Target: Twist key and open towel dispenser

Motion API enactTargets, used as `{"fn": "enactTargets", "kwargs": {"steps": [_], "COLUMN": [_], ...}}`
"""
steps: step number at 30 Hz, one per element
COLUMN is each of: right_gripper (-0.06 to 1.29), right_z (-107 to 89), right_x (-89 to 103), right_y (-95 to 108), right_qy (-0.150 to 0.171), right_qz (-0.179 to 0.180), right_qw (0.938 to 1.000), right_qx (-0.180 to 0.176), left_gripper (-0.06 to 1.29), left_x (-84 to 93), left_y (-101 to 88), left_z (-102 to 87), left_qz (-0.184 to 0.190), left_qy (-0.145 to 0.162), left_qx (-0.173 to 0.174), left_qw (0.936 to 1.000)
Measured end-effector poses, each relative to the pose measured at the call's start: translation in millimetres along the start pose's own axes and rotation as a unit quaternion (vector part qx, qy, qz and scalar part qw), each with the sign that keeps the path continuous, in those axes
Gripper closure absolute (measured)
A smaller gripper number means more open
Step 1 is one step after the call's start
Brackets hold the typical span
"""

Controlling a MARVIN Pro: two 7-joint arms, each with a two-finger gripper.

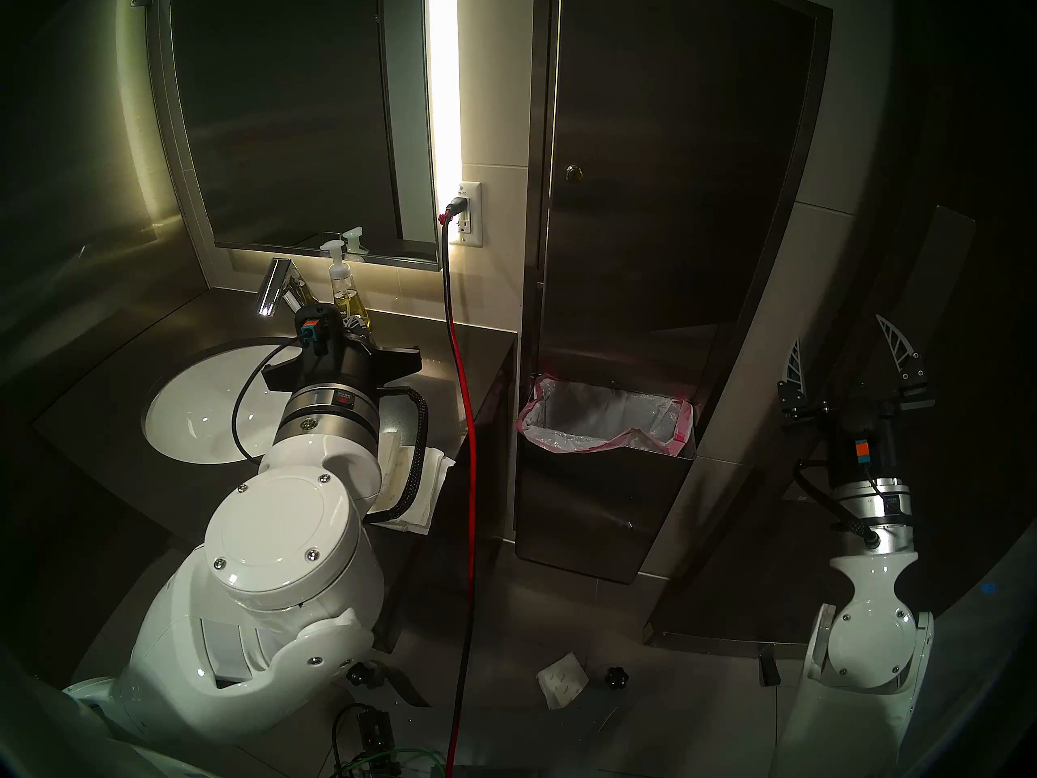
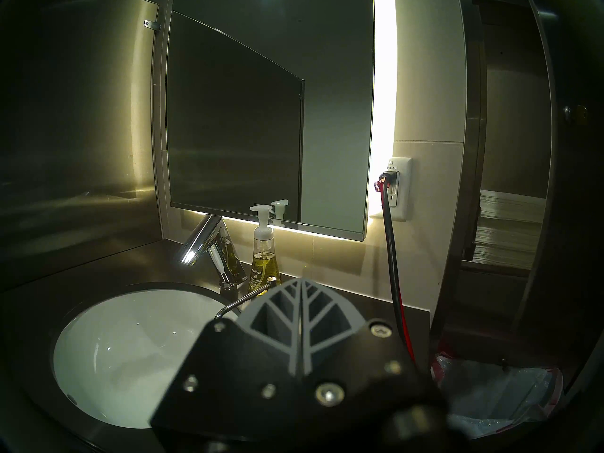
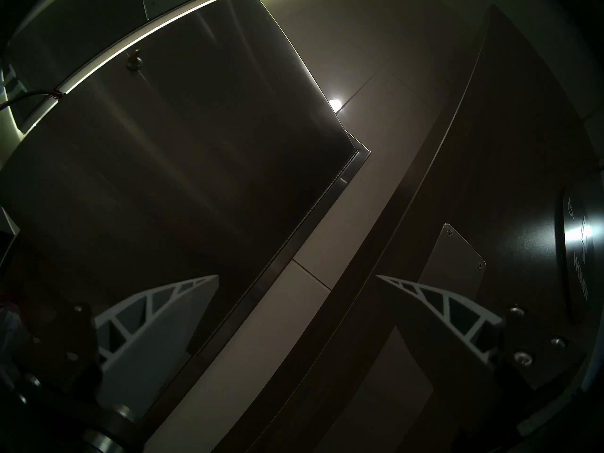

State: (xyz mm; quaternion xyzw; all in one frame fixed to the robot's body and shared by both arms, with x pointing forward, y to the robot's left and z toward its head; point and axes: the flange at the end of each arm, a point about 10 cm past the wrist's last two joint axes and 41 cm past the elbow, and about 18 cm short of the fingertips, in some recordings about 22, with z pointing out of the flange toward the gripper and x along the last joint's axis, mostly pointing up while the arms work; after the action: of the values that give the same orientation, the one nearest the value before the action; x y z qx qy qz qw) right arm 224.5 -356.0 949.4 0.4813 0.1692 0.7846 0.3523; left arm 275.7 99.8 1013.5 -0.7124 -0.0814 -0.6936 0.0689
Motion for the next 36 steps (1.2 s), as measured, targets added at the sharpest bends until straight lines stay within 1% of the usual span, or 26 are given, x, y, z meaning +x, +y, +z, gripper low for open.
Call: {"fn": "enactTargets", "kwargs": {"steps": [13, 14, 15, 16, 17, 26, 31, 36], "right_gripper": [-0.02, -0.02, -0.02, -0.02, -0.02, -0.02, -0.02, -0.02], "right_z": [-15.5, -16.6, -17.8, -18.1, -19.3, -25.8, -29.4, -32.2], "right_x": [4.8, 5.2, 5.5, 5.6, 5.9, 8.0, 9.4, 10.5], "right_y": [3, 3, 4, 4, 4, 6, 8, 10], "right_qy": [0.020, 0.022, 0.024, 0.024, 0.026, 0.038, 0.047, 0.056], "right_qz": [0.007, 0.007, 0.008, 0.009, 0.009, 0.017, 0.024, 0.031], "right_qw": [0.9992, 0.9991, 0.9990, 0.9989, 0.9988, 0.9976, 0.9966, 0.9956], "right_qx": [0.033, 0.035, 0.038, 0.039, 0.041, 0.056, 0.063, 0.069], "left_gripper": [1.25, 0.87, 0.18, 0.10, -0.03, -0.02, -0.02, -0.02], "left_x": [0.5, 0.8, 1.2, 1.3, 1.8, 7.7, 11.1, 16.8], "left_y": [0.1, 0.0, 0.0, 0.0, 0.0, 2.9, 9.8, 9.8], "left_z": [0.0, 0.0, 0.0, 0.0, 0.0, -0.6, -2.6, 1.5], "left_qz": [0.002, 0.003, 0.003, 0.003, 0.004, 0.020, 0.045, 0.073], "left_qy": [0.001, 0.002, 0.004, 0.004, 0.006, 0.023, 0.033, 0.045], "left_qx": [0.001, 0.001, 0.002, 0.002, 0.003, -0.001, -0.022, -0.031], "left_qw": [1.0000, 1.0000, 1.0000, 1.0000, 1.0000, 0.9995, 0.9982, 0.9959]}}
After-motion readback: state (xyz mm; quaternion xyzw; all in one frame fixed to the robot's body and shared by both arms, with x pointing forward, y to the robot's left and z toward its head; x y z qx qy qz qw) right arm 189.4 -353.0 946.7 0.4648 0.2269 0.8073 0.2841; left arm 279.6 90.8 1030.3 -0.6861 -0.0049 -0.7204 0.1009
